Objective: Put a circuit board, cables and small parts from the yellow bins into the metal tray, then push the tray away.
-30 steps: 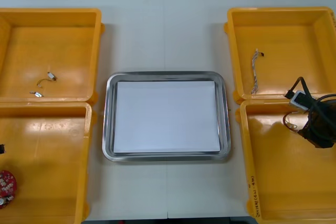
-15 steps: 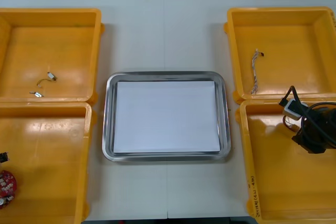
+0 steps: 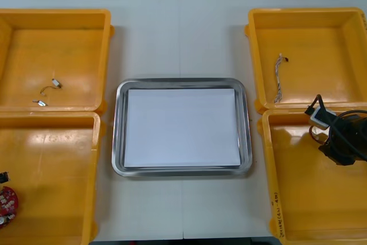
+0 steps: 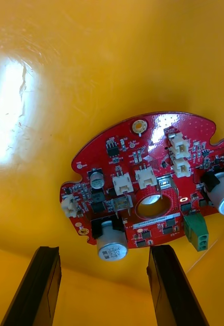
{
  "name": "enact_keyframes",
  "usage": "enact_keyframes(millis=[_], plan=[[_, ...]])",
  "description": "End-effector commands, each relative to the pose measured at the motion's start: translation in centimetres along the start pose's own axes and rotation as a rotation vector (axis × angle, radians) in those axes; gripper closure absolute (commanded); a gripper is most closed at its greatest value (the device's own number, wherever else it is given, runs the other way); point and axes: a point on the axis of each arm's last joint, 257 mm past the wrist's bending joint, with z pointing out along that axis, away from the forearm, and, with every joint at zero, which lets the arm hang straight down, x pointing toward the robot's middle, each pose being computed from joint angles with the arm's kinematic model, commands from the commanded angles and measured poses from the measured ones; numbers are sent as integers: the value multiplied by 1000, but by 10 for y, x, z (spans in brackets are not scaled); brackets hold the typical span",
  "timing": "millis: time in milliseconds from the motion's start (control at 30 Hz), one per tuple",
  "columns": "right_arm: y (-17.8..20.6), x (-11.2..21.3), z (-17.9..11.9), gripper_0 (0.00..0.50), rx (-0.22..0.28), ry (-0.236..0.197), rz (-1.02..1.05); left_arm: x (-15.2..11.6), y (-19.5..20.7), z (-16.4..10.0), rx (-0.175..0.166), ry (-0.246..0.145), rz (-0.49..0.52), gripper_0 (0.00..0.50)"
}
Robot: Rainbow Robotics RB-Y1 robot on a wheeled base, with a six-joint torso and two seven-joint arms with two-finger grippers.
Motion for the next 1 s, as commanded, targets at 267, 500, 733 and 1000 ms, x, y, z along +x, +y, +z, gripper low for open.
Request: enact_keyframes(millis=[267,500,733,1000], plan=[[2,22,8,0,-6,40,-38,3,-26,17,11,-6,-74,0],[4,25,14,0,-10,36,-28,1,-30,20,11,-8,-85,0],[5,24,14,49,-16,33,-26,4,-26,23,10,-5,-96,0],[4,25,13,467,-18,36,-25,6,-22,24,-5,-8,-103,65]])
